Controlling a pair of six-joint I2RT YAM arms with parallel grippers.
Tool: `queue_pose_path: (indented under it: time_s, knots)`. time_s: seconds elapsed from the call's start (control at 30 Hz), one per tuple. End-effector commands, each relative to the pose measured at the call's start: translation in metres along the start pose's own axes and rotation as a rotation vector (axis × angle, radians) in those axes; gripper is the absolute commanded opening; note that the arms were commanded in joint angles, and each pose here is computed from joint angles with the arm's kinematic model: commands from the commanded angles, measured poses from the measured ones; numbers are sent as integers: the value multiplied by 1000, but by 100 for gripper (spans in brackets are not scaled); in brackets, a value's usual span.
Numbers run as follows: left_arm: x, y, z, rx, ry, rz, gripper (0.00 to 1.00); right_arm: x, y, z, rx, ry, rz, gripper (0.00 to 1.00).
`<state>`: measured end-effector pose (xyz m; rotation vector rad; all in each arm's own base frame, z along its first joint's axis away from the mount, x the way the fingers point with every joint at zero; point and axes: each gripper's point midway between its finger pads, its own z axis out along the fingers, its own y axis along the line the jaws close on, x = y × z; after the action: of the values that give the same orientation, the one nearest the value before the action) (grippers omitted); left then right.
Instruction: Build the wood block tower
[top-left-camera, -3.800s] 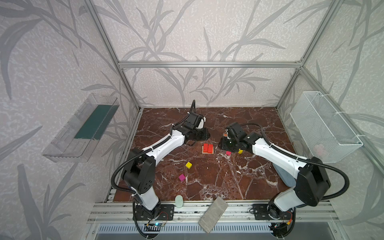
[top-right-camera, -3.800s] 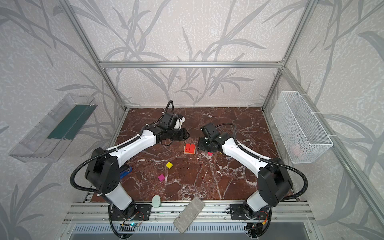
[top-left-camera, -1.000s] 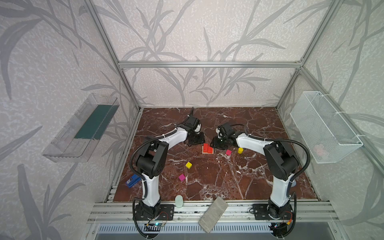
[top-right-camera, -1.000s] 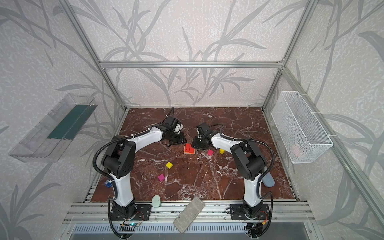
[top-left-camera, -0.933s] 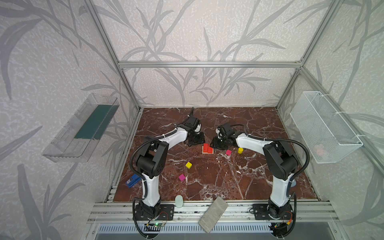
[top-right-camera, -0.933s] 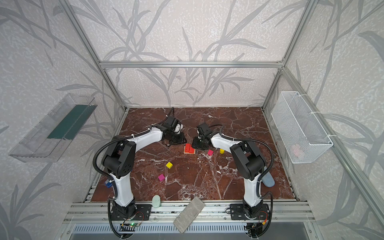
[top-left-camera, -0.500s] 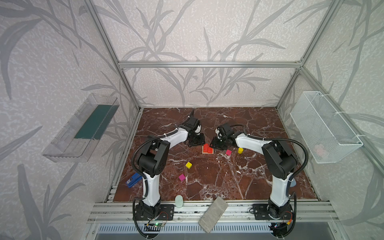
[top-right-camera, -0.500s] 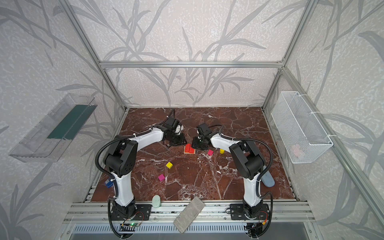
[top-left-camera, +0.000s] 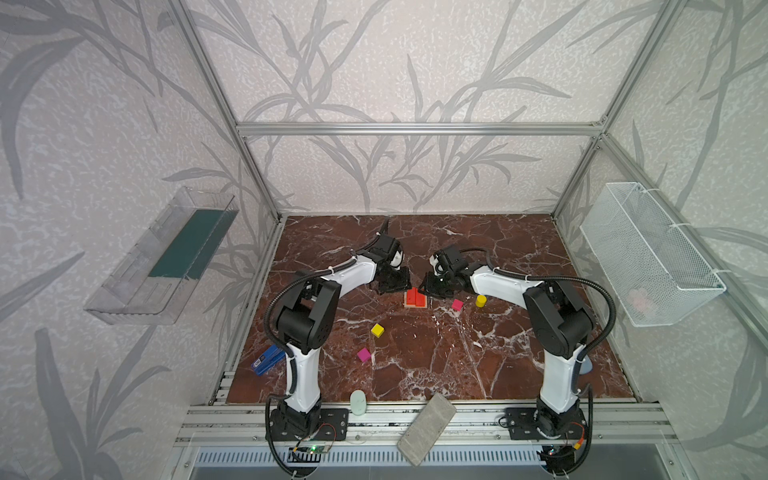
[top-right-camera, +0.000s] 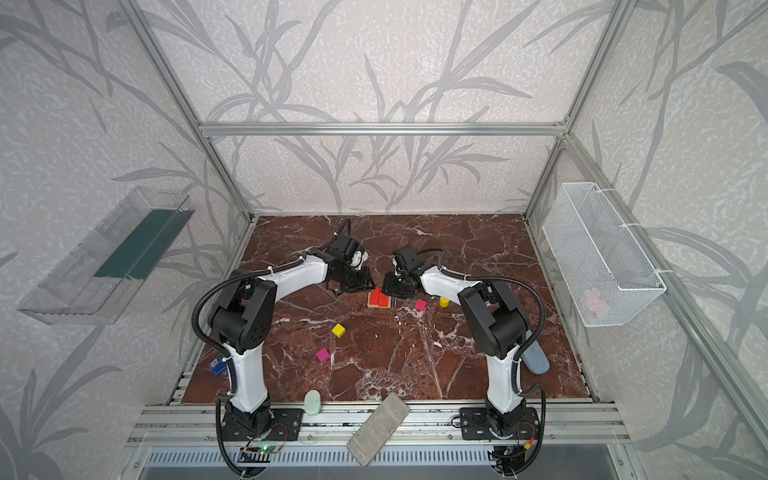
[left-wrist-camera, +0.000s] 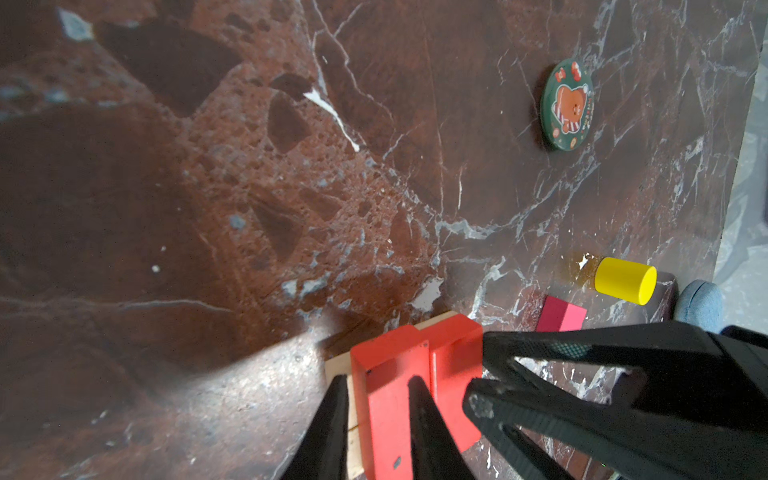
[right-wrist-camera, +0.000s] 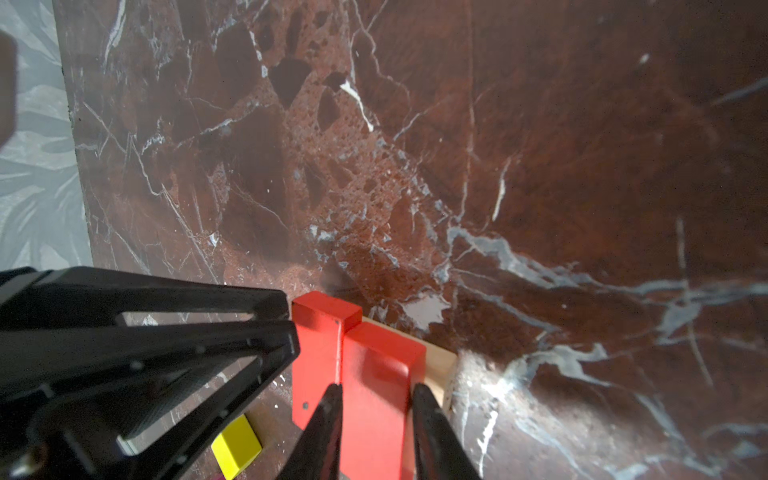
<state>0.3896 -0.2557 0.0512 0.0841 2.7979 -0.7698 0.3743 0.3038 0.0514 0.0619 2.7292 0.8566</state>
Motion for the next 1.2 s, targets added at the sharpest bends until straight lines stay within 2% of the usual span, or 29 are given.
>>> queue_pose_path:
  time_s: [0.0,0.23,0.6,0.77,0.83,1.0,1.17]
  knots:
    - [-3,-2,3,15,2,-4,25,-5,4,2,-15,-3,5,30]
    - [-3,-3,2,17,2,-5,25,-5,3,-1,-11,-6,5,31]
    - [-5,-10,-17,28,-45,3,34,-7,15,-32,-13,-42,-32,46]
    - [-6,-13,-31,22,-78,14,35,6,11,-48,9,-62,-46,47]
    - [-6,-14,-37,20,-93,20,35,15,10,-52,29,-61,-62,38]
    - [-7,-18,-57,16,-145,35,35,40,7,-49,62,-31,-89,0]
    - [-9,-22,-76,17,-197,46,35,57,5,-37,73,-8,-94,0]
